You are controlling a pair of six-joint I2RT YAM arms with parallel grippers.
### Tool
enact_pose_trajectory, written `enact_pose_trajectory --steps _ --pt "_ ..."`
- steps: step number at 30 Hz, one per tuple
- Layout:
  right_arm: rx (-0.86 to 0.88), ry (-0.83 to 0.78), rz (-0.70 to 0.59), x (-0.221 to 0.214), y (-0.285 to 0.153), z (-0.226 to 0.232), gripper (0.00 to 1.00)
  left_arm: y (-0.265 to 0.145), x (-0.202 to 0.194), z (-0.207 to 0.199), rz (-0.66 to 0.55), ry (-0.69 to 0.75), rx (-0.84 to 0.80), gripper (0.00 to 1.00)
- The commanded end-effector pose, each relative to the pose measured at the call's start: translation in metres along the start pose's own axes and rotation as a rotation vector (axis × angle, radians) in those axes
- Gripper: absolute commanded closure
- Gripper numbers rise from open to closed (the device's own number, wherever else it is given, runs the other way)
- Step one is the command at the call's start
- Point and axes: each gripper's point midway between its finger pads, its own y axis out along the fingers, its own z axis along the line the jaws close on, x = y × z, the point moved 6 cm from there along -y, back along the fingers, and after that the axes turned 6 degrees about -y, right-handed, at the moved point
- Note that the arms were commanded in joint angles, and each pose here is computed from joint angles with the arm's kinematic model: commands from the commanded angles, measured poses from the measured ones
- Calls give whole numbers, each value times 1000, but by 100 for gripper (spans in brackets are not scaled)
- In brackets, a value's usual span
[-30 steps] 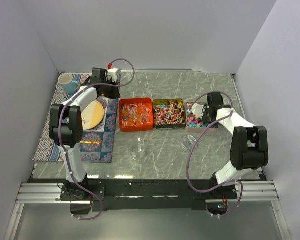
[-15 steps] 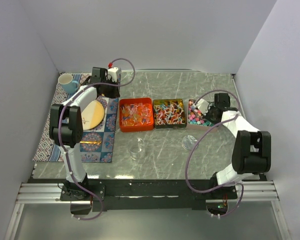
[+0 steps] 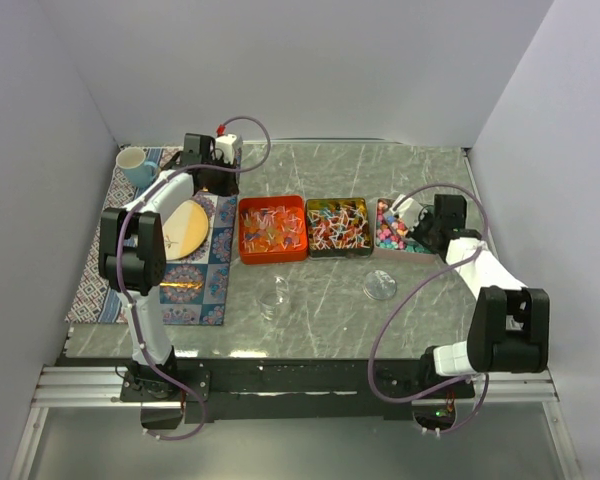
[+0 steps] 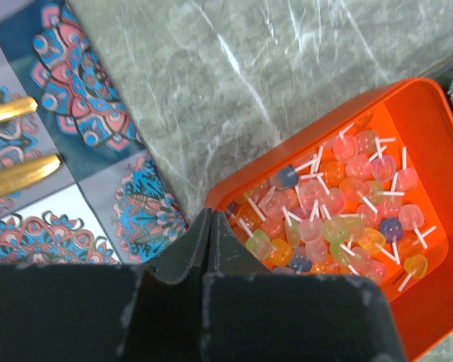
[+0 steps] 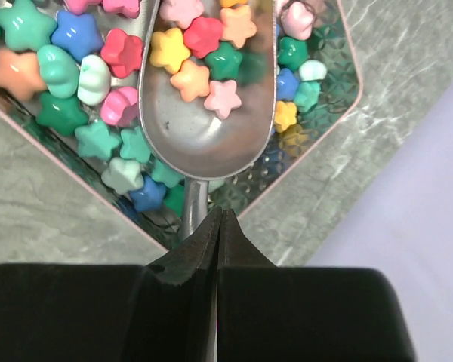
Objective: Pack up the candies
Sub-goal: Place the spatula in the storage box.
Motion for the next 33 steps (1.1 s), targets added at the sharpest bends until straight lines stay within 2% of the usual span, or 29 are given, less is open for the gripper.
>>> enact_pose_trajectory --steps 1,5,6,7,10,14,18,25,33 --pt "-49 87 -34 5 8 -8 100 -7 30 -4 -77 59 -6 99" --pt "47 143 25 3 10 -10 98 -8 37 -4 -80 71 -8 95" --pt "80 160 41 6 5 -17 89 -8 37 -5 -77 70 -12 94" --pt "115 184 44 6 6 -16 75 -8 37 -5 -76 68 -13 91" --pt "186 232 36 10 0 -21 57 -9 35 -7 -76 56 -23 85" --pt "338 279 75 11 -2 -10 53 -7 32 -6 -70 51 -24 84" --pt "405 301 92 9 -5 -10 53 -7 32 -5 -74 40 -13 83" --pt "438 300 186 -3 4 -5 54 -6 33 -6 -84 21 -15 84" --pt "406 334 197 -1 22 -19 55 -6 32 -6 -83 19 -12 83"
